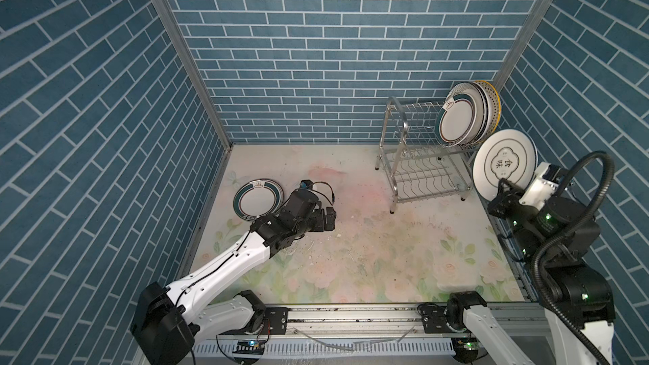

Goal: Unload the plates from the dish rack
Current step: Pick up the plate from the dish rack, then place the plate among the plates.

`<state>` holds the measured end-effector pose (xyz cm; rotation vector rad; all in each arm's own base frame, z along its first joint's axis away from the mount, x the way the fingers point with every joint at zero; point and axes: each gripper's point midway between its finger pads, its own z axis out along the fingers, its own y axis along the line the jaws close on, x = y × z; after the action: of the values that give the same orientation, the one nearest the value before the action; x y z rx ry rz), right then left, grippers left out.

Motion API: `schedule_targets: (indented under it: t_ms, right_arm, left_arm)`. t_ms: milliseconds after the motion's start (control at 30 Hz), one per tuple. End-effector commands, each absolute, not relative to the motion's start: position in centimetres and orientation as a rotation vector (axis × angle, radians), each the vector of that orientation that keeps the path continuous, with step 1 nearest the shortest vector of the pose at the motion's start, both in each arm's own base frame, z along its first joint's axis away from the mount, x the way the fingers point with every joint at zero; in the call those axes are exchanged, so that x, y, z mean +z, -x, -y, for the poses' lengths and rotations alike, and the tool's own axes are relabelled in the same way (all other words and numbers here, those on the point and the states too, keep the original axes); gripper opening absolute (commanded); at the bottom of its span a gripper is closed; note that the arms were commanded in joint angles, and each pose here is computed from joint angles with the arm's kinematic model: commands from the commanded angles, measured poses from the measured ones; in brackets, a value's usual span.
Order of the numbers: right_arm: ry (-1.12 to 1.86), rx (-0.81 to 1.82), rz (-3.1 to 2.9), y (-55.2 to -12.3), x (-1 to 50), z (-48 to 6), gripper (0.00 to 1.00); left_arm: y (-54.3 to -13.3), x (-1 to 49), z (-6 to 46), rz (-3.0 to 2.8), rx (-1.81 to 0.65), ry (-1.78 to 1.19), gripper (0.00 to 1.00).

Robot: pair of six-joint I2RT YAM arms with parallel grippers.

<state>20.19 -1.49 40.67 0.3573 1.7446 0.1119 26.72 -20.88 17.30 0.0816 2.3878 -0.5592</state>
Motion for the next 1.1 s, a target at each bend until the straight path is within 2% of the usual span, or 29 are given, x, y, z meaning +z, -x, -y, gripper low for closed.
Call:
schedule_targets:
  t_ms: [0,167,567,767,1067]
  right_arm:
    - [-0.441,0.098,-1.822,-18.2,36.5,2.4,0.01]
    - [-0.497,0.119,-1.949,-16.2,30.6,2.3,0.01]
    - [-0.439,0.6,-2.241,-16.1,21.1,-5.4,0.0]
    - [-0.341,0.944,-2.327,-16.9,19.7,-10.5,0.0]
    - [-0.278,1.251,-2.301,-18.6,19.1,-14.2,0.0]
  left_arm:
    - [-27.1,16.0,21.5,-2.38,-0.617,-0.071,0.99]
    - [-26.6,13.0,21.1,-2.429,-0.61,-0.056,0.99]
    - [-25.1,9.6,20.5,-2.457,-0.654,-0.037,0.99]
    - [-24.5,9.7,20.9,-2.446,-0.717,-0.052,0.99]
    - [-24.3,10.8,23.7,-2.396,-0.927,-0.083,0.99]
